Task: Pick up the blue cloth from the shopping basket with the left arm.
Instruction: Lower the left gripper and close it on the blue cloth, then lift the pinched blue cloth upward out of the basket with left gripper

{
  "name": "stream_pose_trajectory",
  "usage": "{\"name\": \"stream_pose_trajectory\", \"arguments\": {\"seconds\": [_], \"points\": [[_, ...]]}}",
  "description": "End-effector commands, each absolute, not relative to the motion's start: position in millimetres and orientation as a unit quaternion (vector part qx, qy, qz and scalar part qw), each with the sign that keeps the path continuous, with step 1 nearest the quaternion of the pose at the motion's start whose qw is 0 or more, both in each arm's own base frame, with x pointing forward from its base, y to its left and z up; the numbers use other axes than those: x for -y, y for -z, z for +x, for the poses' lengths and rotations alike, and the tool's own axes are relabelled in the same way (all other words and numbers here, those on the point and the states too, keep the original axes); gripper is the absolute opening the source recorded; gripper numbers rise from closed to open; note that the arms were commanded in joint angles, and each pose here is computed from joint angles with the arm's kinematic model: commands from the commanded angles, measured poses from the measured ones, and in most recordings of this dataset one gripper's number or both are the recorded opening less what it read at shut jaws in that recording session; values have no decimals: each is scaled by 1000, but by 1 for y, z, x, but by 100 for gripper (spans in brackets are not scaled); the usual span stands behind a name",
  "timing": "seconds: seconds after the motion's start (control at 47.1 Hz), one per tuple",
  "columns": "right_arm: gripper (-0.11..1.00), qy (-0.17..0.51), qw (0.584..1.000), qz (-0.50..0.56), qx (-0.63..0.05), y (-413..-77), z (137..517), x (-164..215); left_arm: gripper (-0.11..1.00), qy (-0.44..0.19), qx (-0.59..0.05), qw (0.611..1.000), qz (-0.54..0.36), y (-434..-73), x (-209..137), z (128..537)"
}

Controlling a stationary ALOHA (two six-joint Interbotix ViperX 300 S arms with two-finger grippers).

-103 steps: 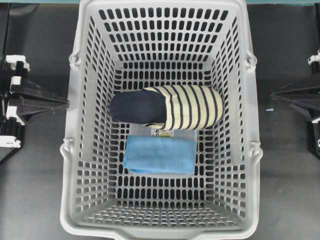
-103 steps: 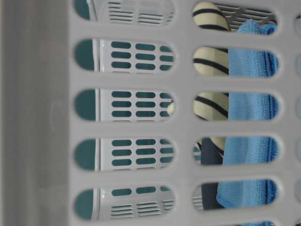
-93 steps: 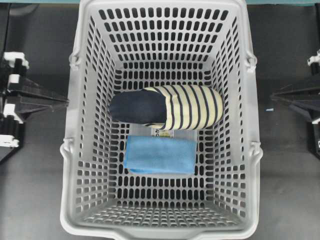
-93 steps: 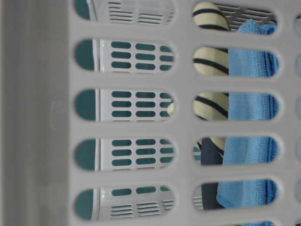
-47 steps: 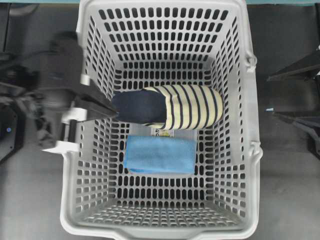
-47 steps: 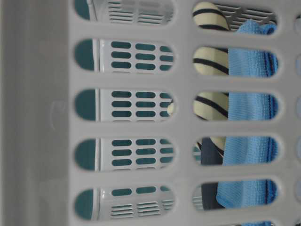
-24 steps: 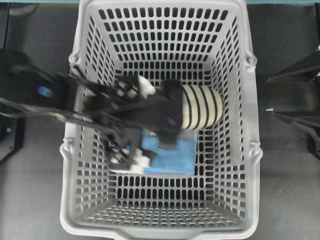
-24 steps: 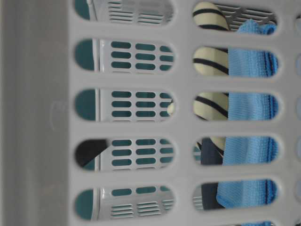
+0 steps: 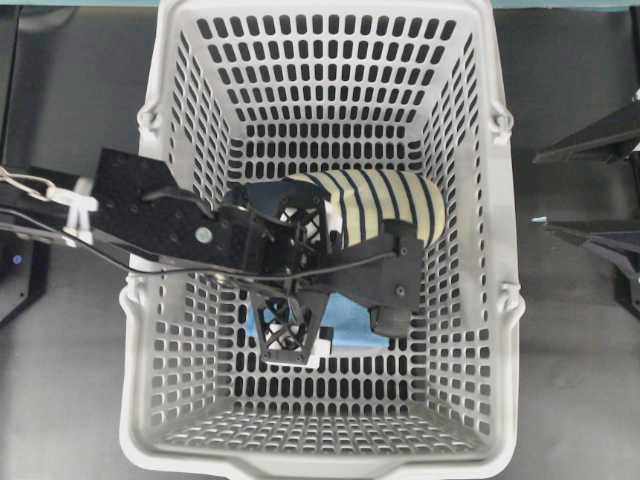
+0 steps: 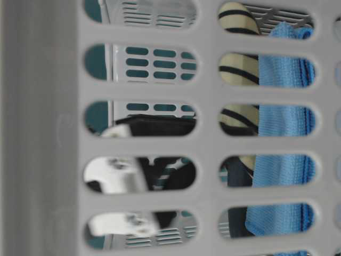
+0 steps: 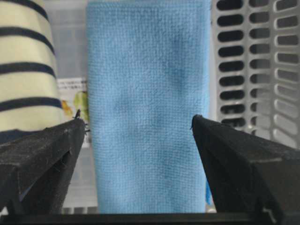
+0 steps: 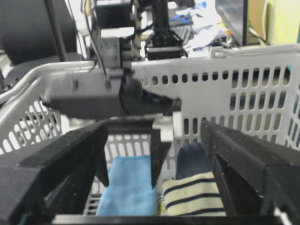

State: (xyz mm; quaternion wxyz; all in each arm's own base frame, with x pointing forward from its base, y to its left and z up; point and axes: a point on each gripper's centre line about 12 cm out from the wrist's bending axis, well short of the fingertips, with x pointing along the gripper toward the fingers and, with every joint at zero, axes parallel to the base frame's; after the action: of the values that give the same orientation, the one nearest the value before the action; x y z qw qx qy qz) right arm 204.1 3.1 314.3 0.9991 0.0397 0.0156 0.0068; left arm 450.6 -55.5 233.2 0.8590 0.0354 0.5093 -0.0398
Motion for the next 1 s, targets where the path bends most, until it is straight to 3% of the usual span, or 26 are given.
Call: {"name": "stream_pose_trajectory", "arguments": {"seconds": [0.0,0.149,0.489,0.637,0.829,0.977], "points": [[77,-6,999,41,-13,-318,206,-3,89,41,-517,854,38,-223,57,451],[77,-6,999,41,-15,-316,207,-3,89,37,-536,843,36,-202,56,449],[77,-6,999,41,-16,-315,207,-3,85,36,-541,839,35,-190,54,443],[77,-6,999,42,-17,-314,207,-3,66,38,-535,843,37,-195,55,444],[77,-5,999,41,-18,-313,206,-2,19,44,-512,857,42,-220,57,446],[77,-5,999,42,-19,-311,206,-2,18,45,-480,875,40,-259,58,448]]}}
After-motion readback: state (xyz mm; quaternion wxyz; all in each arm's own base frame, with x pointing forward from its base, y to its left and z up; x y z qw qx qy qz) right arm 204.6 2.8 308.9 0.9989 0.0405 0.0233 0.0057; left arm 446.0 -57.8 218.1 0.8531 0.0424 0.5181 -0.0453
